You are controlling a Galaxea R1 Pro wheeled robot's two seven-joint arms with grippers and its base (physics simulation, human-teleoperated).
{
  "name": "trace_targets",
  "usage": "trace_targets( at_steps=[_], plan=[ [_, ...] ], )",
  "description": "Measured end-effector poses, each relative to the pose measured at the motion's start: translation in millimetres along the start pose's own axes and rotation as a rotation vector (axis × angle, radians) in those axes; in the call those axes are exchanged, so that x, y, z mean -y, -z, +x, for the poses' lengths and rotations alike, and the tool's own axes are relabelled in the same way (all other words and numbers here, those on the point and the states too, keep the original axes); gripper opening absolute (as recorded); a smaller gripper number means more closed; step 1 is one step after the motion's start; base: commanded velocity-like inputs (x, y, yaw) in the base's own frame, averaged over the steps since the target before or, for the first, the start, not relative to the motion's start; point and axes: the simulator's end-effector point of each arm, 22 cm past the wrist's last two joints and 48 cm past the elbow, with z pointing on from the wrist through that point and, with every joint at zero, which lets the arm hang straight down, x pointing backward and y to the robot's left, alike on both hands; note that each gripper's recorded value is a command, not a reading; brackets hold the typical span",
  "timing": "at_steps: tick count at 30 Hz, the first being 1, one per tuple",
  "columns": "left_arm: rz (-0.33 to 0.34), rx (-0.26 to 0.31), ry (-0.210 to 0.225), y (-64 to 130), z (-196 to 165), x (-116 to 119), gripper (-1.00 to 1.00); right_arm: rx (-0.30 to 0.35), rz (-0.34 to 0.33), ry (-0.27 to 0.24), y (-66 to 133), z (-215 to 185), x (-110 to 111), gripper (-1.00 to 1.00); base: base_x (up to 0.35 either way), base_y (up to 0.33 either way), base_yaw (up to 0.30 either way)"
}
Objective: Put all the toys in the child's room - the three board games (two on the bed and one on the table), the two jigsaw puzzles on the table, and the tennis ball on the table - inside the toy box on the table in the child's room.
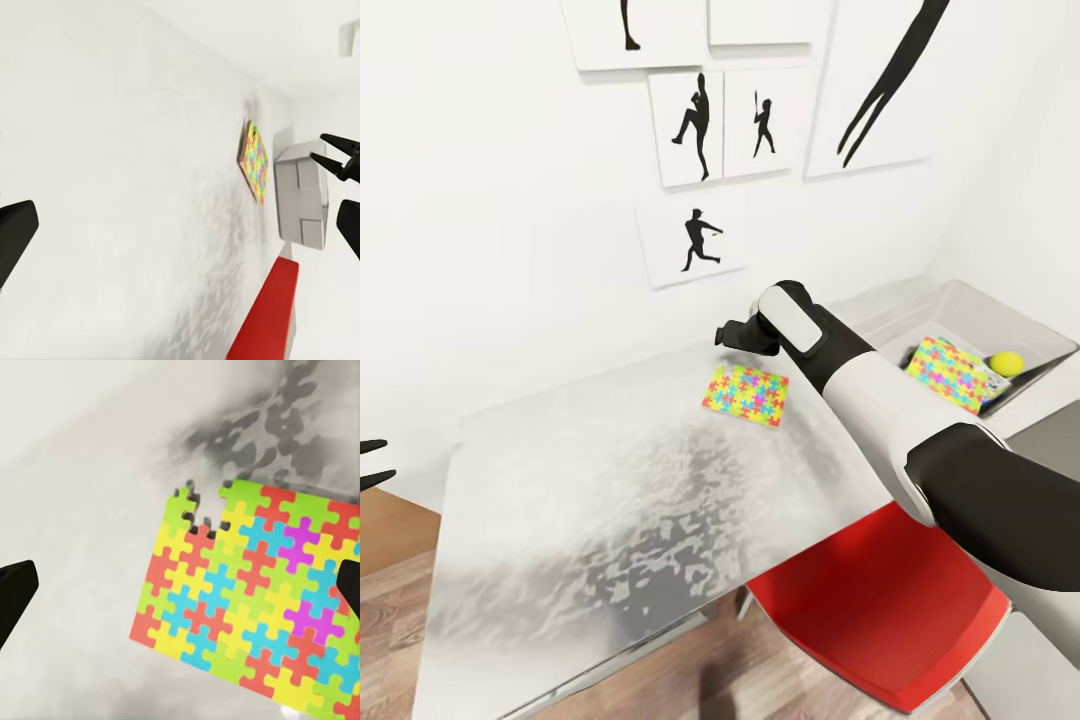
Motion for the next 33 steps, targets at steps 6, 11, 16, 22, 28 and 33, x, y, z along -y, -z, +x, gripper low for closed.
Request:
trace_targets(
  at_steps=[6,11,16,22,28,33],
  plan=[
    [-0.001,-0.001,0.002,-0.6,0.2,-1.1,1.00,-0.001,0.000,-0.001,-1.6,0.6,0.3,1.00,0.057,0.000,0.000],
    [-0.001,-0.001,0.001,-0.6,0.1,-1.1,1.00,-0.002,-0.001,0.000,-1.5,0.7,0.1,1.00,0.124,0.000,0.000],
    [-0.002,-0.001,0.002,-0.7,0.2,-1.3,1.00,-0.001,0.000,-0.001,-1.9,0.8,0.4,1.00,0.056,0.000,0.000],
    [-0.002,-0.001,0.001,-0.9,0.1,-1.2,1.00,0.003,0.011,-0.002,-2.6,0.5,3.1,1.00,0.011,0.000,0.000],
    [-0.003,-0.003,0.002,-1.0,0.7,-1.8,1.00,-0.007,0.029,-0.004,-9.3,10.2,10.2,1.00,0.002,0.000,0.000],
    [-0.003,-0.003,0.002,-0.8,0.5,-1.6,1.00,0.016,0.064,-0.007,-15.0,11.0,21.4,1.00,0.000,0.000,0.000]
  ],
)
